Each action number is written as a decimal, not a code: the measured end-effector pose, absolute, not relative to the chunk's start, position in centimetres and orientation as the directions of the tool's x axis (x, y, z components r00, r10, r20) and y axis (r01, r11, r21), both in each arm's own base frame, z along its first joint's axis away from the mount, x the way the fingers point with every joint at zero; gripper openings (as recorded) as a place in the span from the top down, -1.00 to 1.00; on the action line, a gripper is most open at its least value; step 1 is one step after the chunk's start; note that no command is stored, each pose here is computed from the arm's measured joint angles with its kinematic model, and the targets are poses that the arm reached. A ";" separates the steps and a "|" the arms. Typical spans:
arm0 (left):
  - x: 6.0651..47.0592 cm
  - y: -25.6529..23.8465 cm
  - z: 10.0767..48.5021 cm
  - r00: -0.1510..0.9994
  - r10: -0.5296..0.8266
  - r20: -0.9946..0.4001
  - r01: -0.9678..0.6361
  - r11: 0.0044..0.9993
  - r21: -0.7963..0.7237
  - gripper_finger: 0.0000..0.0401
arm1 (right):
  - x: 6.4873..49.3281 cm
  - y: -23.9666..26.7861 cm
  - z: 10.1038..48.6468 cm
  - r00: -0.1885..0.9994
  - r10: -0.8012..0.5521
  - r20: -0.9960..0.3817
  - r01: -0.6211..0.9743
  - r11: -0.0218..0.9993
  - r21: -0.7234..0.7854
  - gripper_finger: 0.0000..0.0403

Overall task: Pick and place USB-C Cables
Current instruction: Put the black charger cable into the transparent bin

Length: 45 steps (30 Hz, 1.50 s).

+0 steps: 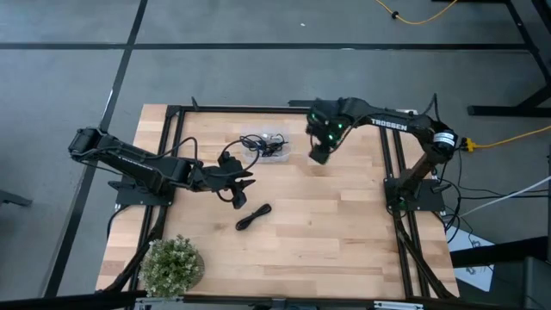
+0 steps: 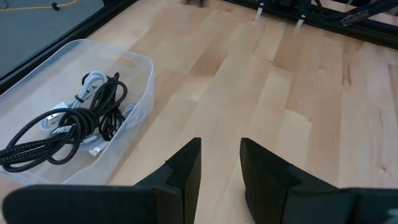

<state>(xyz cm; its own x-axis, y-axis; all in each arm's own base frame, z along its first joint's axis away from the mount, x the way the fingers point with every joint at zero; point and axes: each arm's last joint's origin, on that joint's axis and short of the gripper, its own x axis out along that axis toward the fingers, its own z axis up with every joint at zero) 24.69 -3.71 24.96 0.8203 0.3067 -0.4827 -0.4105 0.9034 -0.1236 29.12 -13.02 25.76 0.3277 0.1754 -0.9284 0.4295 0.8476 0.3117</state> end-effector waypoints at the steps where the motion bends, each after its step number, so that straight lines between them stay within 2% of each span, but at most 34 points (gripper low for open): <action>1: 24.7 -3.7 24.9 0.820 0.307 -0.483 -0.414 0.901 -0.129 0.47 | 28.8 -12.4 25.5 0.264 0.182 -0.947 0.452 0.844 0.289 0.34; 6: 25.8 -4.0 23.1 0.788 0.285 -0.546 -0.467 0.854 -0.228 0.47 | 28.0 -9.6 23.9 0.066 0.162 -0.985 0.493 0.852 0.173 0.34; 13: 28.6 -4.6 18.6 0.686 0.077 -0.723 -0.471 0.804 -0.362 0.47 | 27.9 -6.4 22.0 -0.022 0.175 -0.984 0.419 0.896 0.150 0.34; 17: 30.5 -5.5 18.6 0.652 -0.071 -0.755 -0.408 0.806 -0.428 0.47 | 27.8 -5.3 21.4 -0.054 0.165 -0.985 0.383 0.914 0.132 0.34; 19: 31.1 -5.9 19.1 0.609 -0.101 -0.787 -0.409 0.811 -0.420 0.47 | 27.8 -4.9 21.3 -0.062 0.139 -0.988 0.367 0.924 0.107 0.34; 25: 31.7 -7.5 20.0 0.400 -0.081 -0.913 -0.467 0.839 -0.279 0.47 | 28.0 -4.2 21.0 -0.055 0.108 -0.993 0.337 0.938 0.083 0.34; 34: 32.3 -9.4 16.9 0.283 -0.101 -0.954 -0.534 0.810 -0.244 0.47 | 28.5 -3.7 20.9 -0.019 0.100 -0.995 0.311 0.946 0.089 0.34; 45: 32.6 -11.1 14.3 0.242 -0.048 -0.969 -0.535 0.826 -0.175 0.48 | 28.8 -3.8 20.9 0.018 0.093 -0.995 0.280 0.955 0.094 0.34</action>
